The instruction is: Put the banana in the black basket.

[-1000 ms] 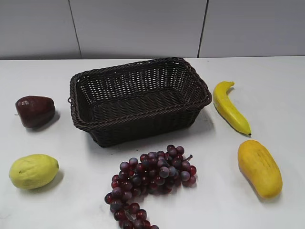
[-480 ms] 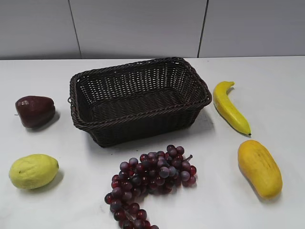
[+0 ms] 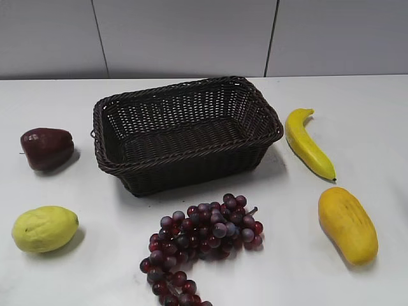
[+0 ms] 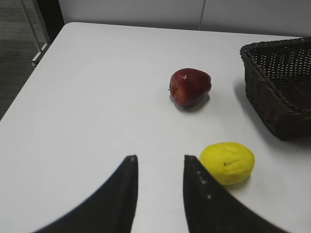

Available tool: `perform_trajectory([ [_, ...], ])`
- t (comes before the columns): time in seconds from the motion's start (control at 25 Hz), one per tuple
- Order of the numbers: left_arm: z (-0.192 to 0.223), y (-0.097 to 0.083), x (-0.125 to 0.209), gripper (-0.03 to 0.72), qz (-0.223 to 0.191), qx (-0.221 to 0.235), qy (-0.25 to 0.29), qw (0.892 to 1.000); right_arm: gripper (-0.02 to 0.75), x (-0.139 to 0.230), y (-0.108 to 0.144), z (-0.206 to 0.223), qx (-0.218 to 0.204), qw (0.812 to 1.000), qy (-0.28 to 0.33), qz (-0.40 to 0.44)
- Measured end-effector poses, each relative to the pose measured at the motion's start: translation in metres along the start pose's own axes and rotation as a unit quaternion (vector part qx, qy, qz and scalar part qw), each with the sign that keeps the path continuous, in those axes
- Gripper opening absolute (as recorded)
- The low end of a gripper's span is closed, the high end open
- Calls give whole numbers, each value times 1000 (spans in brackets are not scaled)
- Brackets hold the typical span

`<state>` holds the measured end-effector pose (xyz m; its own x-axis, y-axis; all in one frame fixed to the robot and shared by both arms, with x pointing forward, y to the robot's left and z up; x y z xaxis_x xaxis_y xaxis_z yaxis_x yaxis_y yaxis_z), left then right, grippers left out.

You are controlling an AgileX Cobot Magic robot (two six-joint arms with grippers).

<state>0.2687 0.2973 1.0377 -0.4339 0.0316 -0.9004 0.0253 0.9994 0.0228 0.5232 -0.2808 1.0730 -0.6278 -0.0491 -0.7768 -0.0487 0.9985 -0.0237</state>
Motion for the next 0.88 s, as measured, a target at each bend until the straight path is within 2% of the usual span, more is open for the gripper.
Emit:
perform_trajectory([
  [0.16, 0, 0, 0, 236, 0, 0, 0, 1000, 634, -16, 13, 32, -14, 998, 58, -9],
  [0.36, 0, 0, 0, 236, 1, 0, 0, 1000, 630, -25, 44, 70, -43, 994, 94, -45],
  [0.56, 0, 0, 0, 236, 0, 0, 0, 1000, 629, -12, 66, 113, -58, 984, 156, -55],
  [0.88, 0, 0, 0, 236, 0, 0, 0, 1000, 617, 18, 76, 171, -64, 967, 241, -53],
])
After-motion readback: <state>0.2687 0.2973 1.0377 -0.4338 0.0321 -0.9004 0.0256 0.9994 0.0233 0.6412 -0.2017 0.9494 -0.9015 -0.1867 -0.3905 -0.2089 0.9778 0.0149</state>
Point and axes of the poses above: a point on each arm's last joint axis where the gripper is mounted, z pointing out along that axis toward the gripper, y along the wrist's bending axis when the last joint is at zero, x = y × z, the point moved 4 cm from there along z, pointing out along that axis toward the gripper
